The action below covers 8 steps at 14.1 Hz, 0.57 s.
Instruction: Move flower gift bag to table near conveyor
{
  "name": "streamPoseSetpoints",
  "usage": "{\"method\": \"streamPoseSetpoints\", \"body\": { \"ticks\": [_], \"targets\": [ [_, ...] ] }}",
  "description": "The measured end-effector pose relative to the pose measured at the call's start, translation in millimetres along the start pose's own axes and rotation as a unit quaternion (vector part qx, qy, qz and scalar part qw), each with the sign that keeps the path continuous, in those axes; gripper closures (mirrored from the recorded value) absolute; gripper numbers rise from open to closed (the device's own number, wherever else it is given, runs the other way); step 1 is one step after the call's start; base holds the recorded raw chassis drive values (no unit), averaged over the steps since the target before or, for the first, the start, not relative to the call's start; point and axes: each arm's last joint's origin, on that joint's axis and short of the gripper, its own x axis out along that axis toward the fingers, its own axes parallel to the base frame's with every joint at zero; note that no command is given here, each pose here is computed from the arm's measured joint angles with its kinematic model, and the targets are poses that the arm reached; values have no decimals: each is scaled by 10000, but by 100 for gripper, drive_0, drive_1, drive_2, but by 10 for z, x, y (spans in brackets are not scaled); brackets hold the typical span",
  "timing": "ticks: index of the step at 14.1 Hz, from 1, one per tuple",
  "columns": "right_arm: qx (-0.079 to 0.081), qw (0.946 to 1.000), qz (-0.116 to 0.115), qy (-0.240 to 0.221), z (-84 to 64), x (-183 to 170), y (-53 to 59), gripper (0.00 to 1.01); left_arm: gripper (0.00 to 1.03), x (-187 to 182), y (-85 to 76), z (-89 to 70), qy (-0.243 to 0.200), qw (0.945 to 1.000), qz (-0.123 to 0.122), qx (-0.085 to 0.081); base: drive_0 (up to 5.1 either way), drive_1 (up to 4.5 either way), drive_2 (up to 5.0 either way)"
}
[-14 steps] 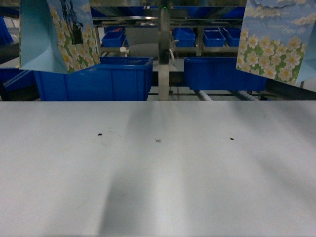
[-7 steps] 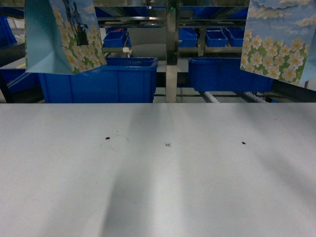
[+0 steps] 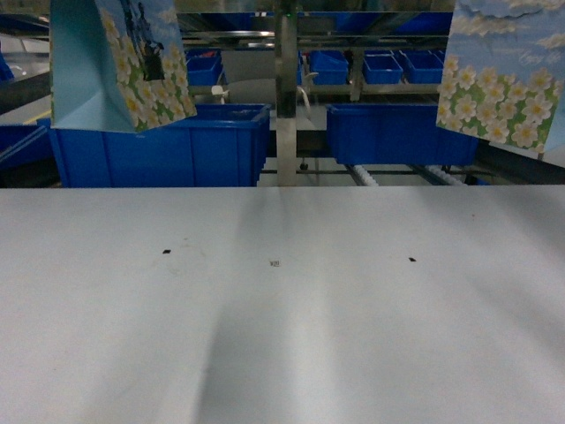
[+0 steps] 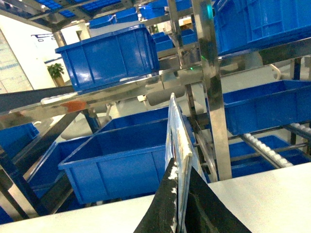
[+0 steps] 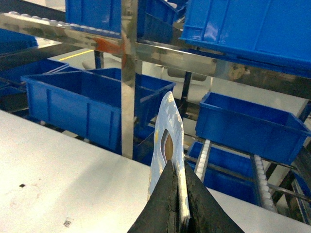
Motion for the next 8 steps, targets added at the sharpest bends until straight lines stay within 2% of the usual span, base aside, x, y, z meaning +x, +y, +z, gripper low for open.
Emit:
{"method": "streamPoseSetpoints", "body": {
  "ticks": [4,5,6,8],
  "targets": [
    [-24,9999,35,-158,-17,52,-6,99,101,12,30,-11,36,10000,81,11,0,0,0],
    [38,9999,24,-127,-66,126,-44,99,101,13,33,-11,32,10000,90,9,0,0,0],
    [125,9999,5,-84,-167,213,-99,99,101,13,31,-10,29,10000,85,8,0,0,0],
    [289,9992,-190,217,-584,436,-256,99,101,8,20,-7,25,10000,58,7,0,0,0]
  ]
}}
